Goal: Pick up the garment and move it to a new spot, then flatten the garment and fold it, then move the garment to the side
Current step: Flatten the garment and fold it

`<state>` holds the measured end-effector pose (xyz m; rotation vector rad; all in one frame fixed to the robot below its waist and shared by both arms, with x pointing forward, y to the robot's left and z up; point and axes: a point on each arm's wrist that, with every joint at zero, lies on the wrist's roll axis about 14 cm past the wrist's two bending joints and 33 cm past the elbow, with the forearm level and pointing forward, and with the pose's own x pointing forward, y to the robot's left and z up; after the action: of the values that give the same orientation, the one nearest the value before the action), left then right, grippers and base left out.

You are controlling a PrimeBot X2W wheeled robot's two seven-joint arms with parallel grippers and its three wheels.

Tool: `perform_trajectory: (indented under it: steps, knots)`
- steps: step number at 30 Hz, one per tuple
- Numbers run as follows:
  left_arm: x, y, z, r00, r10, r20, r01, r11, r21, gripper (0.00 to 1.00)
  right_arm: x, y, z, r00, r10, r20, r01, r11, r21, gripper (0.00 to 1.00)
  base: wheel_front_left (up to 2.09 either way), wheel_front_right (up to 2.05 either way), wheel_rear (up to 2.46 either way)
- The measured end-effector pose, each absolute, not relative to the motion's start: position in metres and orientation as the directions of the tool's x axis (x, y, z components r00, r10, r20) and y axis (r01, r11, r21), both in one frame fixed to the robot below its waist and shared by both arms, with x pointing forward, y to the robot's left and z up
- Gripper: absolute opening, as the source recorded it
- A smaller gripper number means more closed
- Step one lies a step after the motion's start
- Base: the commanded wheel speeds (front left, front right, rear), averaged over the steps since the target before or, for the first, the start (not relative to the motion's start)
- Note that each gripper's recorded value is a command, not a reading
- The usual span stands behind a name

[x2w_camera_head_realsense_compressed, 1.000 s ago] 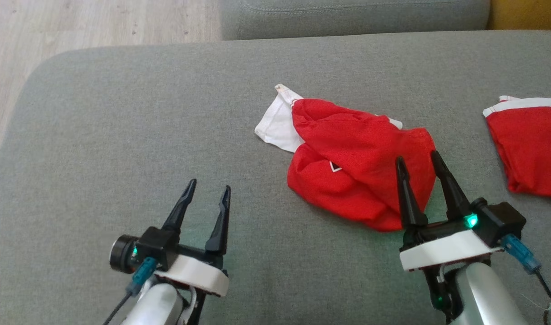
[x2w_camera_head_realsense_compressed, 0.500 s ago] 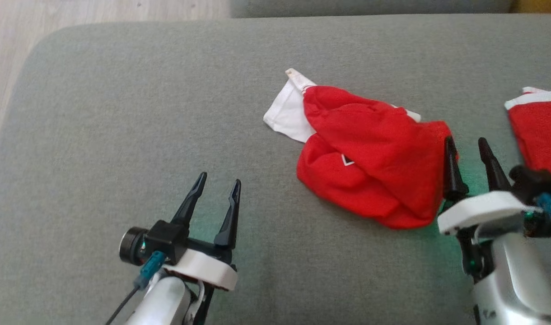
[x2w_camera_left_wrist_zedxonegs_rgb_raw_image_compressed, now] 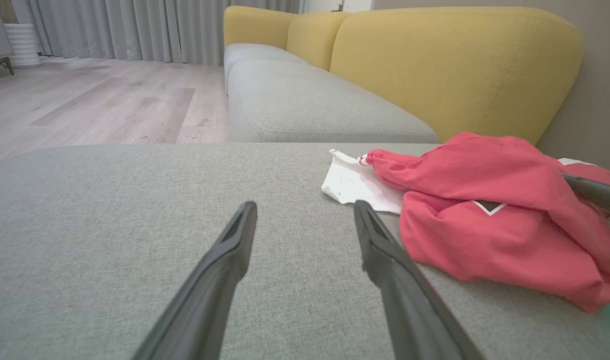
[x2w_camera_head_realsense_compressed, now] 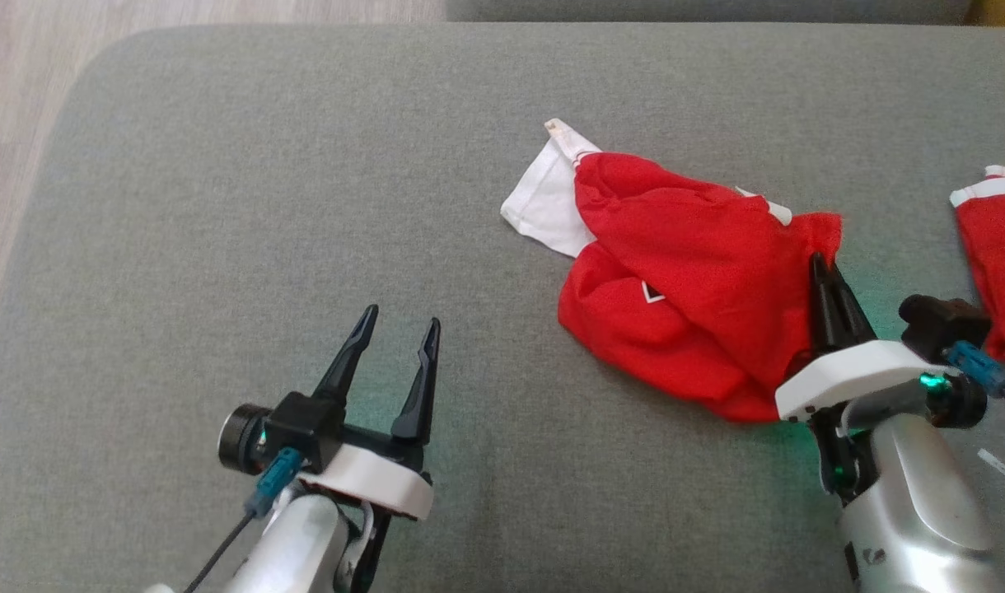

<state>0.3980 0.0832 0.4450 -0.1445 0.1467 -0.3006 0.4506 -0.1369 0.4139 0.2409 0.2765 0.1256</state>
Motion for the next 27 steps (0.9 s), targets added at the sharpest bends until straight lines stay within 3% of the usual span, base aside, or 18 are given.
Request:
perform_trajectory:
  steps: [3, 8, 13, 17, 21, 27]
  knots:
    - [0.398, 0.084, 0.448, 0.945, -0.305, -0.114, 0.285, 0.944, -0.165, 1.0, 0.451, -0.137, 0.423, 0.963, 0.154, -0.22, -0.1, 0.965, 0.241, 0.0, 0.0, 0.0, 0.0]
    - [0.397, 0.079, 0.461, 0.948, -0.31, -0.076, 0.294, 0.941, -0.168, 1.0, 0.458, -0.117, 0.477, 0.976, 0.214, -0.049, -0.2, 0.958, 0.208, 0.0, 0.0, 0.0, 0.0]
    - [0.393, 0.083, 0.474, 0.956, -0.292, -0.043, 0.281, 0.945, -0.17, 1.0, 0.476, -0.071, 0.554, 0.931, 0.347, 0.114, -0.36, 0.924, 0.125, 0.0, 0.0, 0.0, 0.0]
    - [0.379, 0.093, 0.474, 0.965, -0.259, -0.044, 0.247, 0.952, -0.182, 1.0, 0.486, -0.013, 0.644, 0.827, 0.496, 0.265, -0.512, 0.859, -0.009, 0.0, 0.0, 0.0, 0.0]
    - [0.366, 0.104, 0.477, 0.976, -0.217, -0.035, 0.207, 0.96, -0.19, 1.0, 0.473, 0.042, 0.725, 0.685, 0.615, 0.391, -0.635, 0.767, -0.093, 0.0, 0.0, 0.0, 0.0]
    - [0.352, 0.12, 0.484, 0.987, -0.161, -0.013, 0.155, 0.968, -0.195, 1.0, 0.457, 0.065, 0.837, 0.53, 0.608, 0.592, -0.704, 0.704, -0.093, 0.0, 0.0, 0.0, 0.0]
